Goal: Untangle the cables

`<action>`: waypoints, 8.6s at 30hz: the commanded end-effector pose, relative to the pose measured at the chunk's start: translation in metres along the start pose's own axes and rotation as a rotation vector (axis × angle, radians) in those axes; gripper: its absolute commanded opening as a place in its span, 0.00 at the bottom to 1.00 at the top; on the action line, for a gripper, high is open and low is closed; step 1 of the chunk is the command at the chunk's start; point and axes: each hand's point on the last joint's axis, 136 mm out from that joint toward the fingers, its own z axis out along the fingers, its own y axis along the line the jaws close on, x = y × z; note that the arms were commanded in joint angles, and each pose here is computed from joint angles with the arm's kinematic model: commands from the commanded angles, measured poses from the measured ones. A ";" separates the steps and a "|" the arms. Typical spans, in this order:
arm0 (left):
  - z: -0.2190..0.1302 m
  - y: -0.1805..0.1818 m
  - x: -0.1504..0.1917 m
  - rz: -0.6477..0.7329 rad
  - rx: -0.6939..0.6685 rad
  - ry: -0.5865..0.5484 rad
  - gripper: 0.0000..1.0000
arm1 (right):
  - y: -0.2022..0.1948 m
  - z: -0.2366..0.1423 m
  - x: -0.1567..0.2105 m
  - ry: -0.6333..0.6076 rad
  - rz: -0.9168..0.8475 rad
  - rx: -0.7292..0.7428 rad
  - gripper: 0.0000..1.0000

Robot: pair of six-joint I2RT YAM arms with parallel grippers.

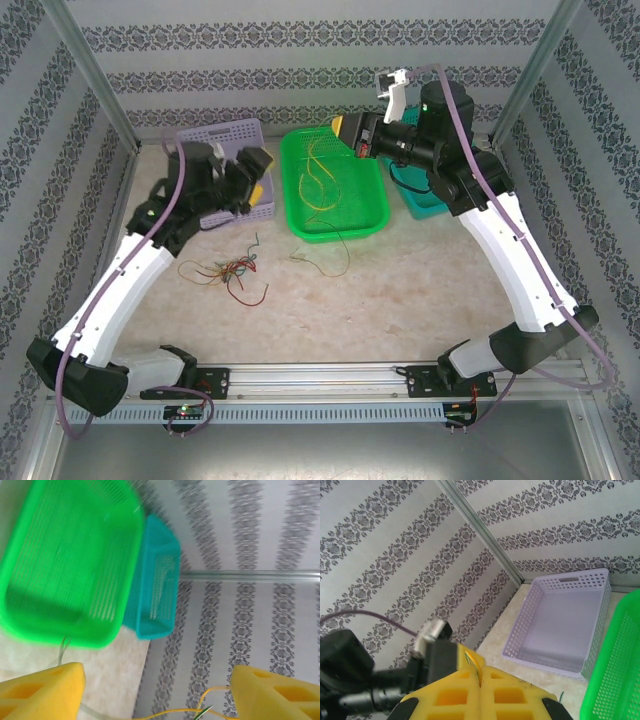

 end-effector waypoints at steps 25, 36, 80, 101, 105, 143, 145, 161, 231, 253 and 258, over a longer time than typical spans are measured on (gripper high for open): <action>0.093 0.059 0.081 -0.826 -0.026 0.065 0.14 | 0.015 -0.048 0.038 0.033 -0.031 -0.043 0.00; -0.003 -0.033 -0.057 -0.396 0.162 -0.260 0.00 | 0.002 -0.056 0.073 0.124 0.046 -0.046 0.00; 0.052 -0.040 -0.300 0.065 0.198 -0.409 0.00 | -0.146 0.303 0.145 0.278 0.420 0.052 0.45; 0.082 0.072 -0.304 0.127 -0.253 -0.354 0.59 | -0.088 0.118 0.100 0.207 0.235 0.111 0.52; 0.053 0.071 -0.284 0.132 -0.390 -0.358 1.00 | -0.097 0.082 0.144 0.282 0.205 0.163 0.52; -0.018 0.300 -0.054 -0.400 -0.754 -0.047 0.86 | -0.117 0.220 0.413 0.825 -0.717 0.355 0.49; -0.014 0.302 -0.056 -0.399 -0.759 -0.048 0.83 | -0.120 0.223 0.416 0.829 -0.721 0.362 0.48; 0.032 0.350 -0.055 -0.514 -0.724 -0.051 0.31 | -0.070 0.201 0.367 0.725 -0.606 0.101 0.00; 0.015 0.161 -0.047 0.071 -0.382 -0.048 0.75 | -0.304 -0.129 -0.038 -0.737 0.522 0.668 0.00; -0.025 0.192 -0.029 0.094 -0.546 -0.043 0.75 | -0.313 -0.148 0.019 -0.509 0.557 0.857 0.52; -0.030 0.227 -0.031 0.024 -0.683 -0.003 0.75 | -0.257 -0.132 0.063 -0.333 0.420 0.808 0.51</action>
